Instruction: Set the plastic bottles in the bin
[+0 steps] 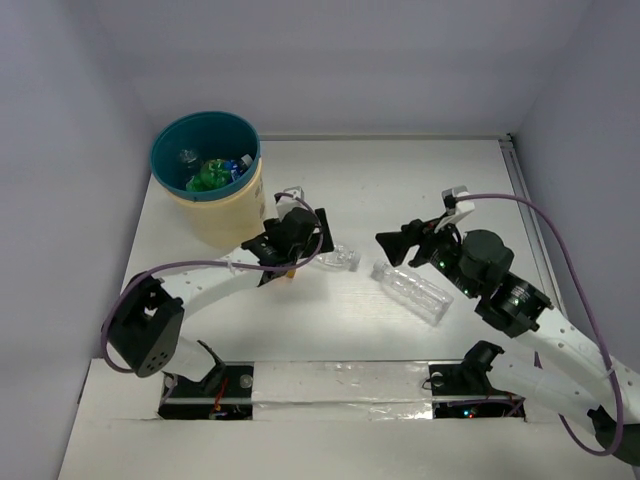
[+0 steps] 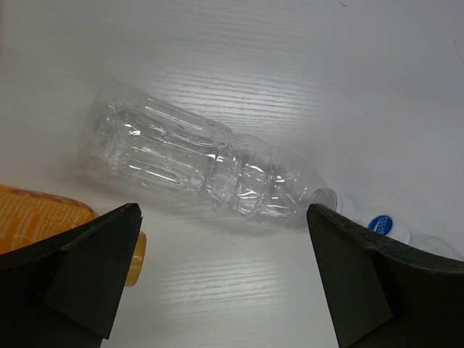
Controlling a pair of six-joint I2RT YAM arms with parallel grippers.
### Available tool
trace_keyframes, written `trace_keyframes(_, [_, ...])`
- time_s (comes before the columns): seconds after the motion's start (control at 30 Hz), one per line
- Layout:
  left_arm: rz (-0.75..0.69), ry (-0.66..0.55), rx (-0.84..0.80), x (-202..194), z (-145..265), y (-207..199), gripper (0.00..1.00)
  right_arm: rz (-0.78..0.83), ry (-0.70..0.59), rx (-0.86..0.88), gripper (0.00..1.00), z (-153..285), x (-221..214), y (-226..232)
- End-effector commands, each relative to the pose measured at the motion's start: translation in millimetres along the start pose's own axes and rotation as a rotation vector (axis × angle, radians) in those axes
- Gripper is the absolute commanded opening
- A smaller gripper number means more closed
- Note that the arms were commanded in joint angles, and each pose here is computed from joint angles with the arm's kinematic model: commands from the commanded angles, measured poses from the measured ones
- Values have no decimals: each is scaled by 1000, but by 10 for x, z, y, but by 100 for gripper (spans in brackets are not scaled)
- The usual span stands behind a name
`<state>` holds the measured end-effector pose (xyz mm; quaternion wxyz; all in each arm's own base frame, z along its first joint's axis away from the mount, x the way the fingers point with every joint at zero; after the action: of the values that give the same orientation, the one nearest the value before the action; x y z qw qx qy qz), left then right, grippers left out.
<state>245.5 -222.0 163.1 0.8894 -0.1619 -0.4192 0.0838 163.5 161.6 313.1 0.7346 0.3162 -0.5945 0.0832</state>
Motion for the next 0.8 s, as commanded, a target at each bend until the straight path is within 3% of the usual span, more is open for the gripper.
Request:
trace_keyframes(0.0, [24, -16, -14, 121, -28, -102, 99, 6, 32, 49, 80, 13, -60, 24])
trace_keyframes(0.4, [-10, 60, 18, 33, -349, -97, 99, 17, 75, 81, 81, 52, -140, 29])
trace_keyframes(0.77, [-10, 44, 27, 163, -630, -132, 99, 18, 98, 98, 82, 43, -207, 29])
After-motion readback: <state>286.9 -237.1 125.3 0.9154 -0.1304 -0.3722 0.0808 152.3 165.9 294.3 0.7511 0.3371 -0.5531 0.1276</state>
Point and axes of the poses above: each gripper's point midway between its finger pads, its own z axis back along the fingers, its own y axis along the line the jaws close on, x = y × z, the point moved 8 cm from there along z, back along the fingers, and after that the axes turned 2 degrees about z, right-handed, at the moved point
